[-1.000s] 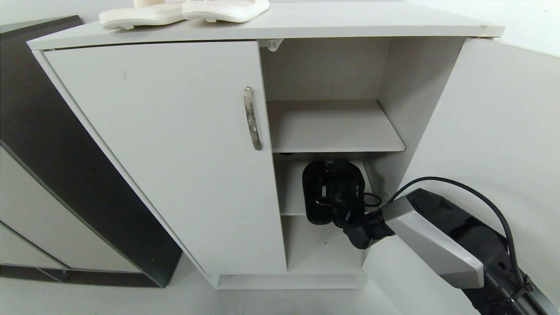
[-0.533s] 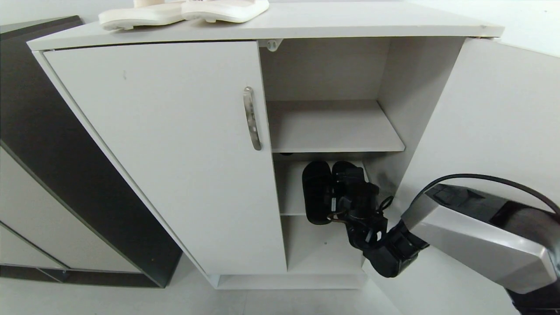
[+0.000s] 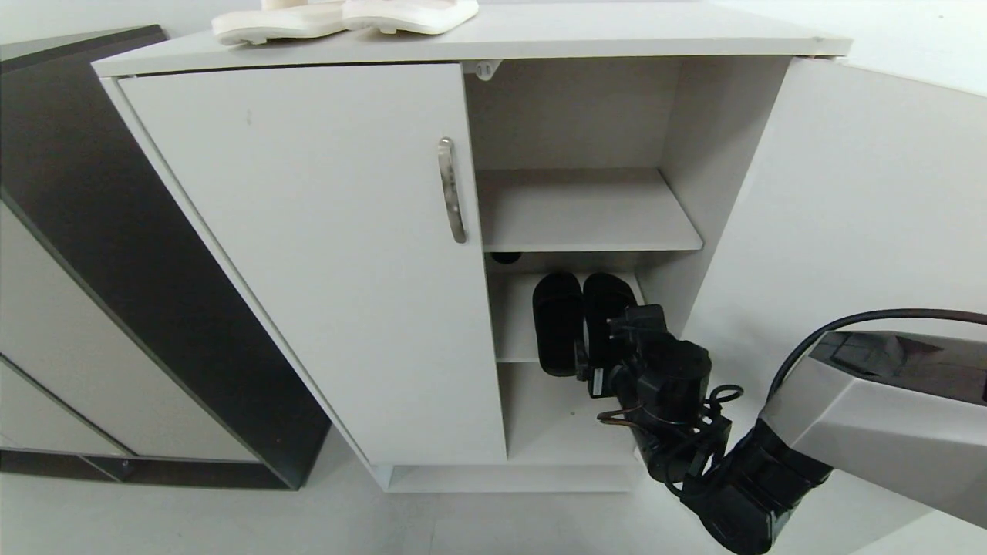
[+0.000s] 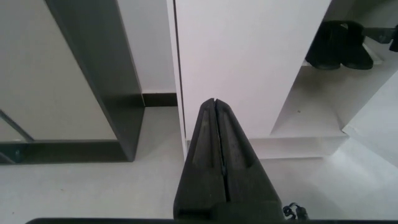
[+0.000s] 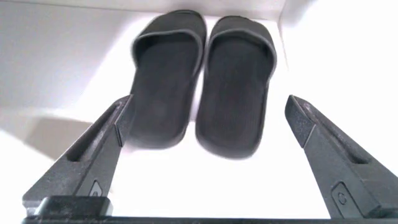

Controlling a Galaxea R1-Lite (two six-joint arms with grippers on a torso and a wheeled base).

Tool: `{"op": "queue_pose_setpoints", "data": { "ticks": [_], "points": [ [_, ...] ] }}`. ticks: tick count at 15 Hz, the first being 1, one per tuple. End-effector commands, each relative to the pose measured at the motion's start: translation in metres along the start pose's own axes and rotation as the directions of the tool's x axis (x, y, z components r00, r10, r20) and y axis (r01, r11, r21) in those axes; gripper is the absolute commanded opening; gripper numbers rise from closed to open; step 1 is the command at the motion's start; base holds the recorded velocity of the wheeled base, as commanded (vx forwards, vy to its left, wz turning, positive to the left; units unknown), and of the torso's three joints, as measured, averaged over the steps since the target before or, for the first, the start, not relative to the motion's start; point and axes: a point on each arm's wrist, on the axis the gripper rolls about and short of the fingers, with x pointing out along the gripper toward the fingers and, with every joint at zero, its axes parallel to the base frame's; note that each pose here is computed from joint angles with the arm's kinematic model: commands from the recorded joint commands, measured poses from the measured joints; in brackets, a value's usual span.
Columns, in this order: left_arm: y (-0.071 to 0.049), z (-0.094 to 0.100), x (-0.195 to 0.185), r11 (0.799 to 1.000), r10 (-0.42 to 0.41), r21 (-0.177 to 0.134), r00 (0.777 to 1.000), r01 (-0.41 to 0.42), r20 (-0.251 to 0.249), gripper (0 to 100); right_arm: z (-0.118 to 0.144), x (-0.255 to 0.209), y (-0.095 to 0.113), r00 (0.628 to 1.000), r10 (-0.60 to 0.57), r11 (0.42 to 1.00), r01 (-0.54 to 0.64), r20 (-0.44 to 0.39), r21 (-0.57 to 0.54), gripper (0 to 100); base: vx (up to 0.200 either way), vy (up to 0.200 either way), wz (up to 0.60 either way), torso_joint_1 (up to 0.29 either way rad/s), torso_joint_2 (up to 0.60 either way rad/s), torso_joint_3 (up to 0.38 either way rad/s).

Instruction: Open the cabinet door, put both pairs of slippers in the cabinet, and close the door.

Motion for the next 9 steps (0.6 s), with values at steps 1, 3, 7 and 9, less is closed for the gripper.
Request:
{"op": "queue_pose_setpoints", "data": {
  "ticks": [1,3,7,9],
  "points": [
    [0.0,0.0,0.0001,1.0,0.001,0.0,1.0,-0.001,-0.002,0,0.0042,-0.002,-0.0011,1.0,0.0,1.0,0.0,0.007,0.005,100,-0.2,0.0,0.0,-0.007,0.0,0.002],
    [0.0,0.0,0.0001,1.0,0.001,0.0,1.0,-0.001,-0.002,0,0.0059,-0.0027,-0.0009,1.0,0.0,1.0,0.0,0.015,0.011,100,0.0,0.0,0.0,0.0,0.0,0.0],
    [0.0,0.0,0.0001,1.0,0.001,0.003,1.0,-0.001,-0.002,0,0.0087,-0.0048,0.0012,1.0,0.003,1.0,-0.003,0.024,0.016,100,0.0,0.0,0.0,0.0,0.0,0.0],
    [0.0,0.0002,0.0001,1.0,-0.001,0.003,1.0,0.001,0.0,0,0.0129,-0.0057,0.0007,0.999,0.002,1.0,-0.002,0.033,0.022,100,0.0,0.0,0.0,0.0,0.0,0.0]
  ]
}}
